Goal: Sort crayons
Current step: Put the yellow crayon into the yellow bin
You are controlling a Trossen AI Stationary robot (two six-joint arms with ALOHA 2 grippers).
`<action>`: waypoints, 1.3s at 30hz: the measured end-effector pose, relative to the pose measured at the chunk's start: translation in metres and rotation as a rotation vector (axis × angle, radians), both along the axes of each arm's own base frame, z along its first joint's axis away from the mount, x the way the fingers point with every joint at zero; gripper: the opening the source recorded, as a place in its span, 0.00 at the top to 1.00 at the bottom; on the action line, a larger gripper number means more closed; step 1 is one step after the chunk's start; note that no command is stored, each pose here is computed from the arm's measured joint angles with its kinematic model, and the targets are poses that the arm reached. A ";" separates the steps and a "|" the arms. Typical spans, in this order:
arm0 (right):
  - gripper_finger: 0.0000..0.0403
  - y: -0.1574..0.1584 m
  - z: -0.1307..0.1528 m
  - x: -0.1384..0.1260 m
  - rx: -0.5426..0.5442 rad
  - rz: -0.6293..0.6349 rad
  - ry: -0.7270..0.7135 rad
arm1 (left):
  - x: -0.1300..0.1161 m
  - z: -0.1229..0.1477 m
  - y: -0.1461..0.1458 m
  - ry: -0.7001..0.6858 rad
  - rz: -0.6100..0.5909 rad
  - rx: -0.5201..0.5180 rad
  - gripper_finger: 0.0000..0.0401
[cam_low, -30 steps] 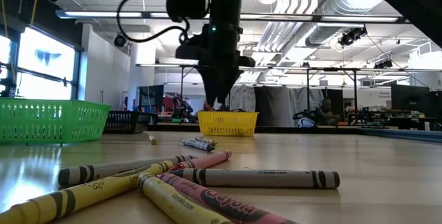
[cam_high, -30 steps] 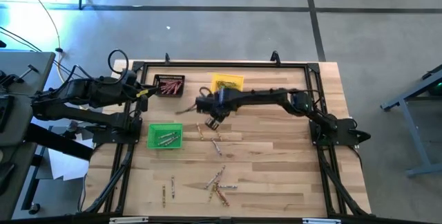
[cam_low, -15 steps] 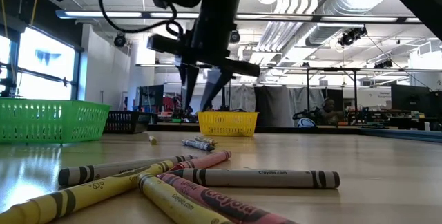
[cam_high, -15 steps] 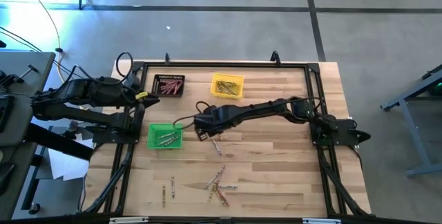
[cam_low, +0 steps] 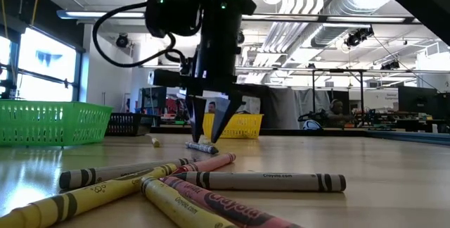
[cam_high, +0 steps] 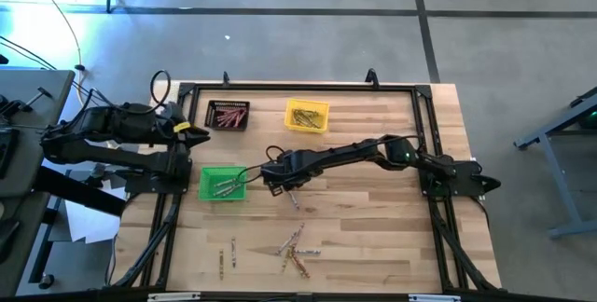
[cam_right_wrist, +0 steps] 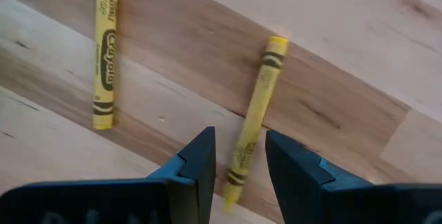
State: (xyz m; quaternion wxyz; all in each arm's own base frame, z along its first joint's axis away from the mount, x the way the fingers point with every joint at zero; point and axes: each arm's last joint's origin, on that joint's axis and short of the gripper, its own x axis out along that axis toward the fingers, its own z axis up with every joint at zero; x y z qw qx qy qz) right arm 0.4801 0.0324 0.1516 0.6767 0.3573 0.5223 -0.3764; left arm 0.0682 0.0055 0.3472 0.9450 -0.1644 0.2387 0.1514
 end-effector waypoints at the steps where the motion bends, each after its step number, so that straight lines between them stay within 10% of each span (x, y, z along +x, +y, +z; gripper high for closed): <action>1: 0.72 -0.001 0.000 0.000 0.000 -0.002 0.003 | -0.001 0.000 0.000 -0.004 0.000 0.000 0.84; 20: 0.96 -0.015 -0.024 0.004 0.007 0.012 0.070 | -0.008 0.001 0.000 -0.030 -0.022 0.013 0.84; 39: 0.96 -0.089 0.104 -0.001 -0.399 0.165 -0.038 | -0.009 0.002 0.001 -0.031 0.019 0.032 0.84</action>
